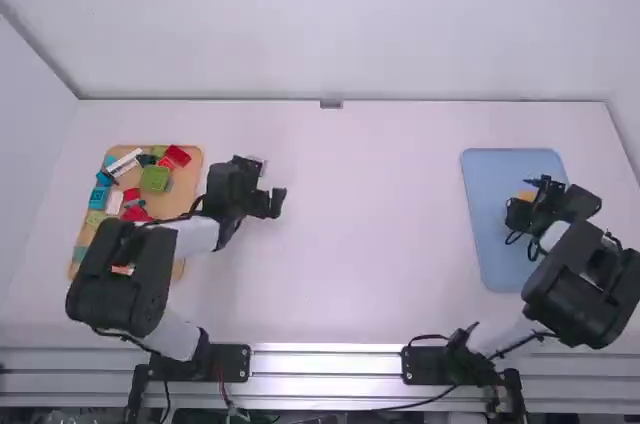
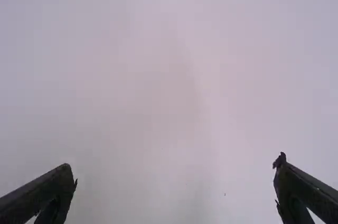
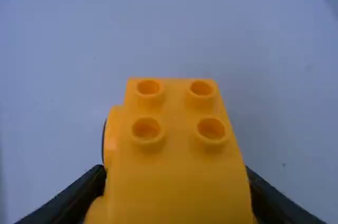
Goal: Assemble lego blocks to make yellow taxi
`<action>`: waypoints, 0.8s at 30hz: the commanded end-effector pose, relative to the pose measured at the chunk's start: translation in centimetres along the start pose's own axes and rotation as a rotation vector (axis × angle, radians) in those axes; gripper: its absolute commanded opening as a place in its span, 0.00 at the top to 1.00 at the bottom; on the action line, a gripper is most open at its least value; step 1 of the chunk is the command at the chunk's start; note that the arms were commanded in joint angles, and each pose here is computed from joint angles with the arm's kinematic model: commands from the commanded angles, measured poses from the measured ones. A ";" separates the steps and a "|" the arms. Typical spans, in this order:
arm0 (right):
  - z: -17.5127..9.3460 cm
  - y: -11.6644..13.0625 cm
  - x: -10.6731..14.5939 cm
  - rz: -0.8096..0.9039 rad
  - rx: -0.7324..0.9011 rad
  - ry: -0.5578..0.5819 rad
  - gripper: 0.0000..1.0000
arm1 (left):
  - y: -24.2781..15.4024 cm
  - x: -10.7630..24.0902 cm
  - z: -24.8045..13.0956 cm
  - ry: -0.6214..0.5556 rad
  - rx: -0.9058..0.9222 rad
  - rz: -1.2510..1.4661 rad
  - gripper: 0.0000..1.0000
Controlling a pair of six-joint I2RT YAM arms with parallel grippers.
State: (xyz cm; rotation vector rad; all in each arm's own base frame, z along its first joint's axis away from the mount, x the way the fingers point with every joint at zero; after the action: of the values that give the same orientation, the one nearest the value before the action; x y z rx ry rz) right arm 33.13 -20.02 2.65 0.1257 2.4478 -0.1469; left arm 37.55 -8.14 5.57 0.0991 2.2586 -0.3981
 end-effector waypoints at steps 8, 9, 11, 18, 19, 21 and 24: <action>-1.6 1.0 -3.0 -0.091 0.114 0.085 0.01 | -0.7 -4.5 -5.6 -0.115 -0.099 0.004 0.01; -2.2 1.5 -3.8 -0.111 0.120 0.072 0.01 | -0.9 -5.0 -6.8 -0.134 -0.119 0.008 0.01; -3.3 2.7 -5.2 -0.143 0.113 0.038 0.02 | -1.0 -5.8 -8.6 -0.165 -0.142 0.013 0.01; -8.8 8.5 -9.4 -0.268 0.049 -0.097 0.01 | -2.0 -7.8 -15.6 -0.299 -0.170 0.022 0.01; -9.2 9.0 -9.6 -0.277 0.044 -0.107 0.02 | -2.1 -7.9 -16.1 -0.310 -0.169 0.021 0.01; -9.9 9.8 -9.9 -0.286 0.043 -0.133 0.03 | -2.0 -8.0 -17.1 -0.340 -0.167 0.031 0.02; -10.4 10.8 -10.0 -0.277 0.043 -0.165 0.06 | -1.2 -7.8 -17.5 -0.363 -0.187 0.035 0.05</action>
State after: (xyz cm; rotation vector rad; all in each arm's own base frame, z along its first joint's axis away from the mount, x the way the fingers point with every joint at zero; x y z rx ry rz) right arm 36.03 -8.50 16.24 -0.2363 2.2849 -0.3131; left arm 29.99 -4.01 23.79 -0.0230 1.8929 -0.2002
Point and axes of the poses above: each hand's point on the last joint's axis, 136 mm out from that joint toward the fingers, its own z axis out along the fingers, its own y axis along the line the jaws close on, x = y × z, the point moved 2 cm from there along -z, back along the fingers, and after that the axes turned 8 degrees about -z, right-handed, at the moved point
